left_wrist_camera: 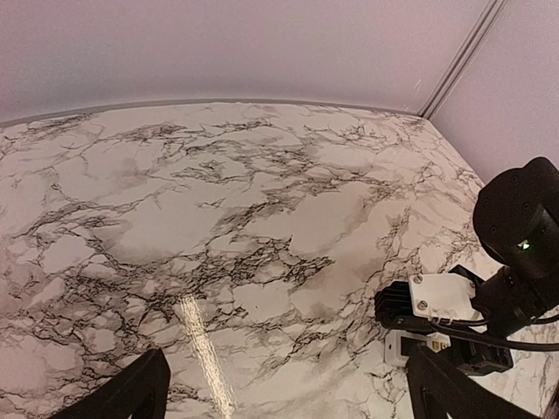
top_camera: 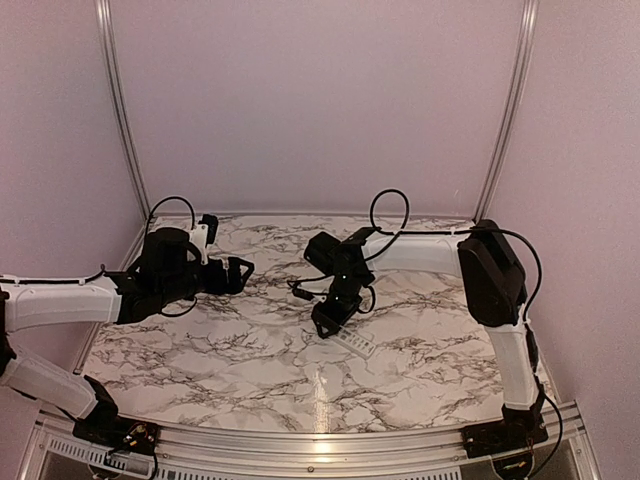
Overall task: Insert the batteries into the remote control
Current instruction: Place the remote control at the center of the board, then reset both arms
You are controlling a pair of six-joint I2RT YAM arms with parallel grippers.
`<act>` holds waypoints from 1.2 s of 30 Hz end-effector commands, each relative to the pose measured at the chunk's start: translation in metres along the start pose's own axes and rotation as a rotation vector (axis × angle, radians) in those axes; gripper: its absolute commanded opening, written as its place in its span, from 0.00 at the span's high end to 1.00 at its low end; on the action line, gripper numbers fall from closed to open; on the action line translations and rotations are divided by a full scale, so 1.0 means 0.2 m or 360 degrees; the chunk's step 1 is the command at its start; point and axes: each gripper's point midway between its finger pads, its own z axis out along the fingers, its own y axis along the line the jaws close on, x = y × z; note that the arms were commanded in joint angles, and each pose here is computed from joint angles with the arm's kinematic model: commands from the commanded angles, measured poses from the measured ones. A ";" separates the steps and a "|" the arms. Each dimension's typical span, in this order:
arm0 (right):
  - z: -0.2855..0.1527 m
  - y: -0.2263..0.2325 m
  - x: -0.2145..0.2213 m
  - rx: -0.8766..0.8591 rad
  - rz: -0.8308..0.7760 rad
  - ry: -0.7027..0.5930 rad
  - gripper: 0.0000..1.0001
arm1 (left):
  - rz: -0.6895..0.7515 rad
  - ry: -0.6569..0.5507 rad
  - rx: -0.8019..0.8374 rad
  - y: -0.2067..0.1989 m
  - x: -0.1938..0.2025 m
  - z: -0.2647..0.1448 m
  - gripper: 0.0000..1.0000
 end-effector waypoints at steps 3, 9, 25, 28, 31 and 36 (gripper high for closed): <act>-0.01 -0.01 -0.09 0.0029 -0.0006 -0.0107 0.37 | -0.0079 0.0004 0.0047 -0.02 0.00 0.02 0.01; -0.23 -0.04 -0.23 -0.0010 0.0011 -0.0387 0.30 | -0.0065 -0.0019 0.0003 -0.05 -0.16 0.01 0.01; -1.15 -0.59 -0.11 -0.0027 0.0389 -0.1525 0.01 | -0.0085 0.0105 -0.0040 -0.06 -0.55 0.18 0.01; -1.16 -0.69 0.04 0.0004 0.0499 -0.1617 0.01 | -0.0229 0.0101 -0.0139 0.12 -0.49 0.18 0.01; -1.13 -0.75 0.16 0.0039 0.0579 -0.1691 0.01 | -0.0361 0.0068 -0.0174 0.27 -0.40 0.16 0.01; -0.94 -0.80 0.31 0.0055 0.0691 -0.1701 0.01 | -0.0406 0.0114 -0.0308 0.42 -0.14 0.13 0.01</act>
